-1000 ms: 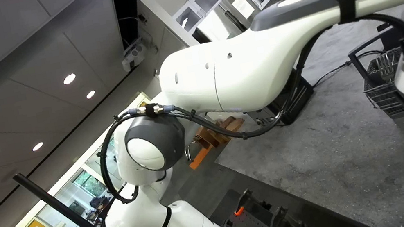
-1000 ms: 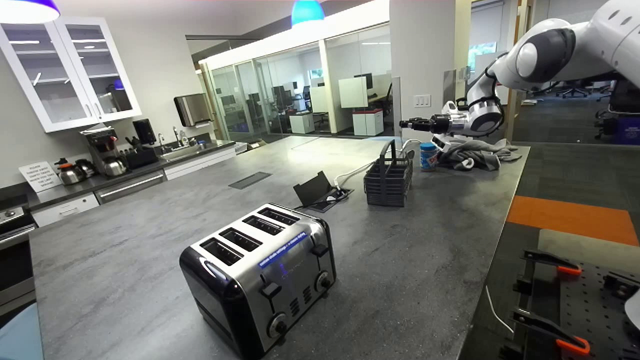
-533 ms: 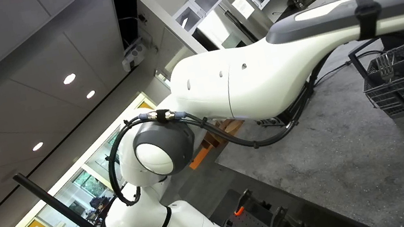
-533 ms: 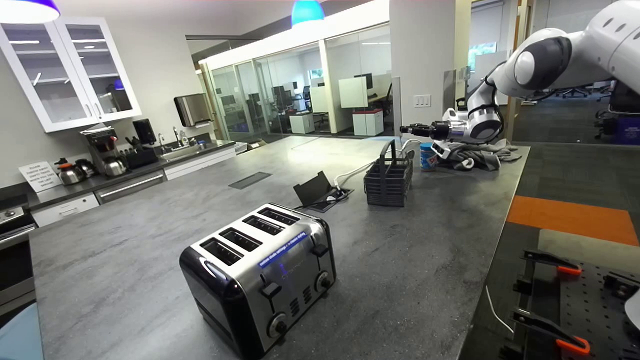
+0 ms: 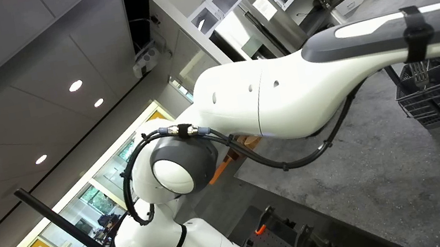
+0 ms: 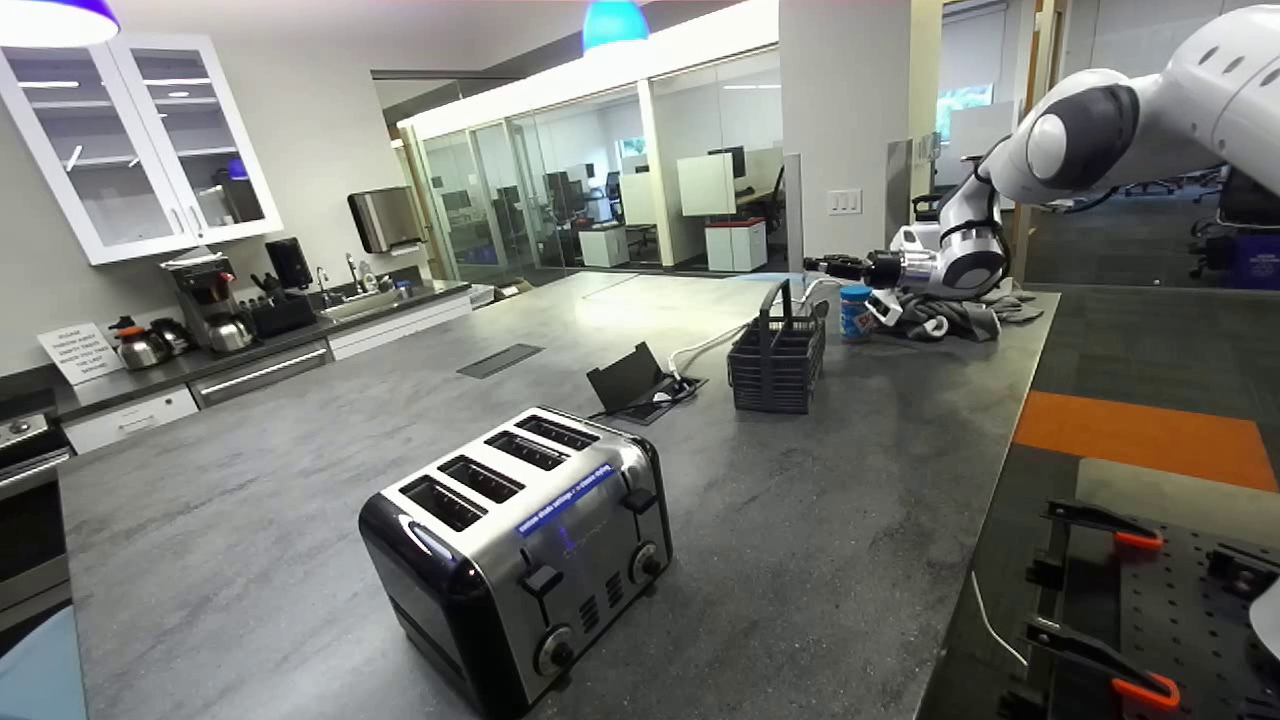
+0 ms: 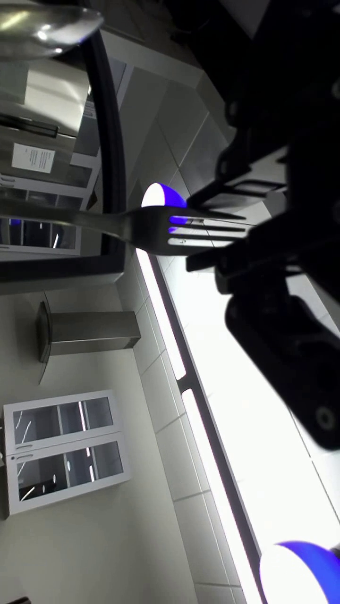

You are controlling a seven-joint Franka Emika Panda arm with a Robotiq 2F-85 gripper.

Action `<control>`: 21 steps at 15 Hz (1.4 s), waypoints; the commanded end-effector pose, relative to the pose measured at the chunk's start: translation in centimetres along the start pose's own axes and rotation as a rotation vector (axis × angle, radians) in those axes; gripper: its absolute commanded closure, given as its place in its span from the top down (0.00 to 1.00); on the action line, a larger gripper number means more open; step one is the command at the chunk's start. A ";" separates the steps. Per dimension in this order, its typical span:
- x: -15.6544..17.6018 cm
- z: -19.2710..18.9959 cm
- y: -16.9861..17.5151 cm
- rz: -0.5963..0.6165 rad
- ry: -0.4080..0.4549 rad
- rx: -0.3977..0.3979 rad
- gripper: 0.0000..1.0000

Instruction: Put the fork in the grey rack

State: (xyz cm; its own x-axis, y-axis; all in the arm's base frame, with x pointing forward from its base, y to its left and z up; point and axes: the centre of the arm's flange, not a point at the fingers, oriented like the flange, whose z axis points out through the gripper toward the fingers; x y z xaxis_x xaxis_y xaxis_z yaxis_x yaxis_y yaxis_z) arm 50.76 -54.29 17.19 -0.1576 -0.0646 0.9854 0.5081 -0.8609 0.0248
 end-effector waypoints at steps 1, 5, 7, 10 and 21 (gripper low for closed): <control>-0.7 0.0 0.0 0.007 0.006 -0.026 0.06; -1.5 0.0 -0.5 0.021 0.003 -0.028 0.52; -1.3 0.1 -0.6 0.022 0.002 -0.027 0.66; 0.0 0.0 -0.9 0.005 0.011 -0.025 0.88; 13.9 -0.4 0.7 0.039 -0.057 0.040 1.00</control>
State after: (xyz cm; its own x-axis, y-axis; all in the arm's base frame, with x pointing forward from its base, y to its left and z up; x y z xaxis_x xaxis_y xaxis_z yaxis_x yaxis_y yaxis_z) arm 49.42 -56.97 26.41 -0.1657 -0.0516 0.9848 0.4968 -0.8670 0.0381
